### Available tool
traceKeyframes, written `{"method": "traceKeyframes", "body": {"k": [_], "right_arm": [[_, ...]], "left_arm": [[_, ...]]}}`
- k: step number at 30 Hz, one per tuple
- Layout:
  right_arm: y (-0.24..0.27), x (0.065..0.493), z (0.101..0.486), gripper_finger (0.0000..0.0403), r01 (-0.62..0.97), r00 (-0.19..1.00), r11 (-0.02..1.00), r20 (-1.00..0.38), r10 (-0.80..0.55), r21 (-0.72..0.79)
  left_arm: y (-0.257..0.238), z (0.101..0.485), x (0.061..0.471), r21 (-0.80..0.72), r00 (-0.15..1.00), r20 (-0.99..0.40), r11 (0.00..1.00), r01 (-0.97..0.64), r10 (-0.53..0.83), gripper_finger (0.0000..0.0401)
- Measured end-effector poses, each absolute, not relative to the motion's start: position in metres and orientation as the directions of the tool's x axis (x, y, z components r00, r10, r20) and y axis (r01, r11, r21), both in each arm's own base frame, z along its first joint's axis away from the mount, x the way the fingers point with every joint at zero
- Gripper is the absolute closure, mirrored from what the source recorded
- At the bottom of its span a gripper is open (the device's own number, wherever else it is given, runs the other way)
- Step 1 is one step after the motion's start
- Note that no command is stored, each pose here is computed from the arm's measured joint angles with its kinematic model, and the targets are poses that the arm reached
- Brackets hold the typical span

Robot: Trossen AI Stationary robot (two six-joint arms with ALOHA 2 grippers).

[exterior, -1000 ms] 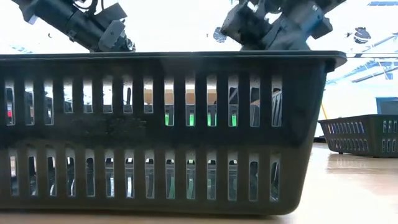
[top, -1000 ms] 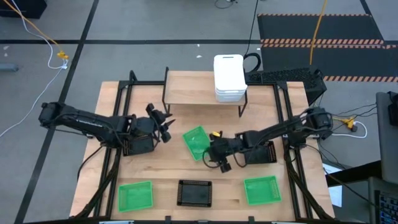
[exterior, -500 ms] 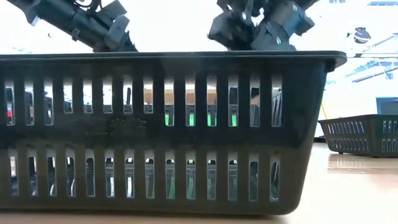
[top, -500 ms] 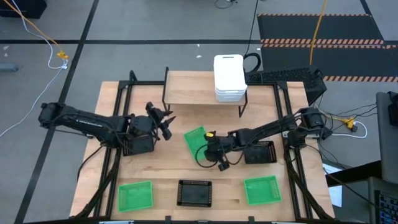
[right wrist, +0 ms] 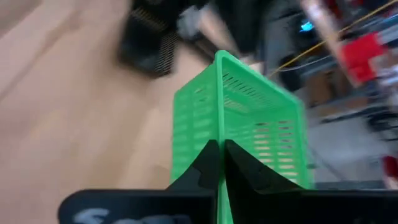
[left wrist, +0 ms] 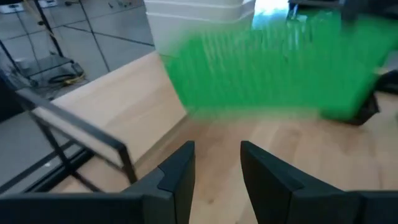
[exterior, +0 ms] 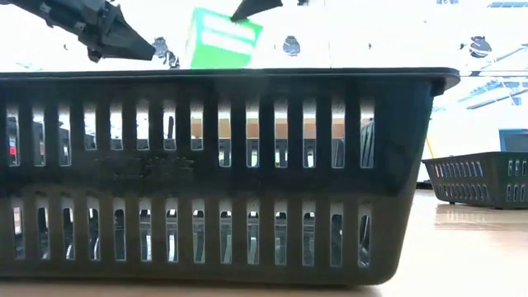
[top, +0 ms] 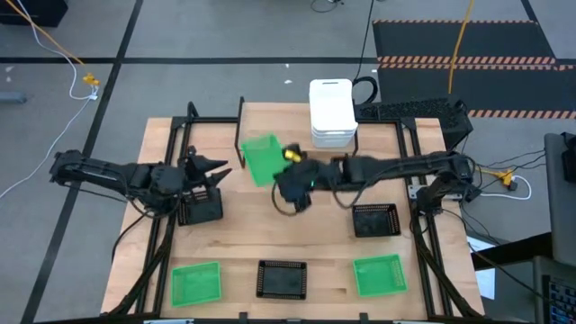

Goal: Stack baskets on shelf by color
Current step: Put the center green bin on the shelf

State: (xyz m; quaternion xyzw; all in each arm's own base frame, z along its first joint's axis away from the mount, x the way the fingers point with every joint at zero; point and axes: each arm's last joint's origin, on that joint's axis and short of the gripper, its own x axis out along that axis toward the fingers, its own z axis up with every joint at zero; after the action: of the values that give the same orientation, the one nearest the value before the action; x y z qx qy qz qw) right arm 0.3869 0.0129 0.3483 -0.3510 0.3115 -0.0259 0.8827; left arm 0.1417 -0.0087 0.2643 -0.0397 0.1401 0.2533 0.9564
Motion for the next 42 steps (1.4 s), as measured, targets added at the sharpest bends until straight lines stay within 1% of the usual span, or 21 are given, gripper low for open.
{"method": "traceKeyframes", "body": {"k": [3,6,10,13,16,20,22,25,27,32,36,39,42], "right_arm": [[-0.020,0.385,0.365,0.0401,-0.106,0.808,0.742,-0.492,-0.325,-0.662],[-0.064,0.383,0.368,0.0402,-0.014,0.792,0.746,-0.463,-0.399,-0.665],[-0.113,0.375,0.348,0.0402,0.046,0.738,0.784,-0.508,-0.445,-0.619],[-0.132,0.370,0.330,0.0402,0.065,0.728,0.809,-0.527,-0.439,-0.584],[-0.136,0.369,0.321,0.0402,0.097,0.735,0.801,-0.500,-0.458,-0.591],[-0.136,0.367,0.306,0.0402,0.079,0.700,0.831,-0.563,-0.440,-0.550],[-0.131,0.368,0.305,0.0402,0.090,0.690,0.827,-0.563,-0.454,-0.556],[-0.122,0.369,0.307,0.0402,0.117,0.654,0.785,-0.548,-0.521,-0.608],[-0.116,0.370,0.304,0.0402,0.098,0.640,0.778,-0.560,-0.527,-0.621],[-0.106,0.372,0.303,0.0402,0.089,0.648,0.787,-0.565,-0.511,-0.610],[-0.106,0.369,0.300,0.0400,0.107,0.610,0.800,-0.596,-0.521,-0.590],[-0.106,0.367,0.297,0.0391,0.116,0.583,0.810,-0.620,-0.524,-0.576],[-0.106,0.365,0.298,0.0365,0.113,0.578,0.812,-0.627,-0.522,-0.572]], "left_arm": [[-0.010,0.261,0.139,0.016,0.805,-0.309,0.849,-0.528,0.506,0.0270],[-0.011,0.257,0.141,0.017,0.790,-0.330,0.840,-0.542,0.516,0.0270],[-0.013,0.252,0.145,0.030,0.776,-0.358,0.837,-0.546,0.519,0.0270],[-0.013,0.249,0.149,0.048,0.765,-0.371,0.834,-0.550,0.526,0.0270],[-0.014,0.246,0.152,0.060,0.749,-0.377,0.822,-0.567,0.544,0.0270],[-0.013,0.246,0.152,0.059,0.746,-0.376,0.818,-0.573,0.550,0.0270],[-0.013,0.246,0.152,0.055,0.746,-0.376,0.816,-0.575,0.550,0.0270],[-0.013,0.246,0.152,0.051,0.746,-0.376,0.816,-0.576,0.550,0.0270],[-0.013,0.246,0.152,0.043,0.746,-0.376,0.814,-0.579,0.550,0.0270],[-0.014,0.246,0.152,0.038,0.749,-0.376,0.817,-0.576,0.546,0.0270],[-0.014,0.246,0.152,0.037,0.749,-0.376,0.816,-0.576,0.546,0.0270],[-0.014,0.246,0.152,0.036,0.749,-0.377,0.816,-0.577,0.546,0.0270],[-0.014,0.246,0.152,0.035,0.749,-0.376,0.816,-0.577,0.546,0.0270]]}}
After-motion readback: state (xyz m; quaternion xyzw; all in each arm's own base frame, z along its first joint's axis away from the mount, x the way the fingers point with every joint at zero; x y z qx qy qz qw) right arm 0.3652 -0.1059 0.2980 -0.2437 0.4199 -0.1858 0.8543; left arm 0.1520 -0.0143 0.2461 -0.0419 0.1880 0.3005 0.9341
